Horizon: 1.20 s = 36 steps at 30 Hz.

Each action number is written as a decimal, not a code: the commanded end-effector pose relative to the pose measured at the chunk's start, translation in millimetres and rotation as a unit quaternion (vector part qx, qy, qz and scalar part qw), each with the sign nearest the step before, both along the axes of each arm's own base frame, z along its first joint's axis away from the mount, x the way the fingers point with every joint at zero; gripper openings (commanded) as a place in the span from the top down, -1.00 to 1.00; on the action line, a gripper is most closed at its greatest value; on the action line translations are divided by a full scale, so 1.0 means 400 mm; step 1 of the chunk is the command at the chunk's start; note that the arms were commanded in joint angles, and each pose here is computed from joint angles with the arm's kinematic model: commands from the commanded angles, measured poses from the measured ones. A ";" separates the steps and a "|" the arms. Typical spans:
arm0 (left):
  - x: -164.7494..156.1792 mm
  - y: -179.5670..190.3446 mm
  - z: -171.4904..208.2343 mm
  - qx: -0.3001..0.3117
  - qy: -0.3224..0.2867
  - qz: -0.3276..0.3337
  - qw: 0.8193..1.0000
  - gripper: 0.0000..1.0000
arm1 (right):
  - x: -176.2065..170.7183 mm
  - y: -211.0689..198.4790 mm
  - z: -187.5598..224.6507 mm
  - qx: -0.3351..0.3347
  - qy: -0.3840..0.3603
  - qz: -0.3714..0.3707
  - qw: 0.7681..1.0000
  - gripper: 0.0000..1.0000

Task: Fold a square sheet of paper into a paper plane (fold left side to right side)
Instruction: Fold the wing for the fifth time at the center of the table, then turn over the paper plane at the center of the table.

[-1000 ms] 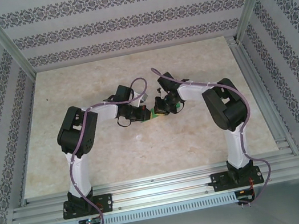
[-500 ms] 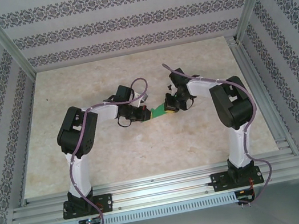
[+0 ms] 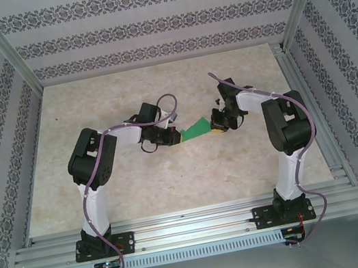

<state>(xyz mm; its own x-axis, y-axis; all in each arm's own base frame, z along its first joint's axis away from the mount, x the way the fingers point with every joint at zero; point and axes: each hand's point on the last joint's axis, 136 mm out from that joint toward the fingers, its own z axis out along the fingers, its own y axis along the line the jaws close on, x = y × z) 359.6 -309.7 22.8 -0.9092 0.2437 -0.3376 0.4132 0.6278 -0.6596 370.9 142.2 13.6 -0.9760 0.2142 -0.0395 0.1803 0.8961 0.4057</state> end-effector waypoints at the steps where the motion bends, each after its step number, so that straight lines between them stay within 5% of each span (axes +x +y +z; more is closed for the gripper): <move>1: -0.042 0.075 -0.057 0.077 0.027 0.016 0.997 1.00 | -0.006 -0.138 0.028 -0.112 -0.004 -0.031 0.993 0.75; 4: -0.038 0.063 -0.011 0.058 0.016 0.012 0.998 0.99 | 0.005 -0.168 0.081 -0.119 -0.028 -0.033 0.992 0.73; 14: 0.002 0.088 0.274 0.010 -0.096 0.033 0.995 0.27 | 0.016 -0.062 0.288 -0.051 -0.148 0.009 0.988 0.27; 19: 0.004 0.135 0.219 0.065 -0.099 0.012 0.993 0.26 | -0.001 -0.008 0.293 -0.021 -0.163 0.030 0.986 0.09; 27: 0.035 0.067 0.157 0.017 -0.081 -0.044 0.996 0.38 | 0.011 0.040 0.259 -0.005 -0.174 0.114 0.978 -0.05; 36: 0.049 0.004 0.094 0.038 -0.067 -0.094 0.993 0.39 | 0.014 0.046 0.253 0.001 -0.166 0.113 0.980 -0.06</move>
<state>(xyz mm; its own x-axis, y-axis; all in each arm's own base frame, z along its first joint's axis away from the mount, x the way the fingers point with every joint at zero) 389.5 -296.4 64.3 -0.8227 0.3667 -0.4345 0.5643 0.6196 -0.5456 371.6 154.2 105.1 -0.9443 0.0175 -0.3286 -0.1217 0.9092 0.3982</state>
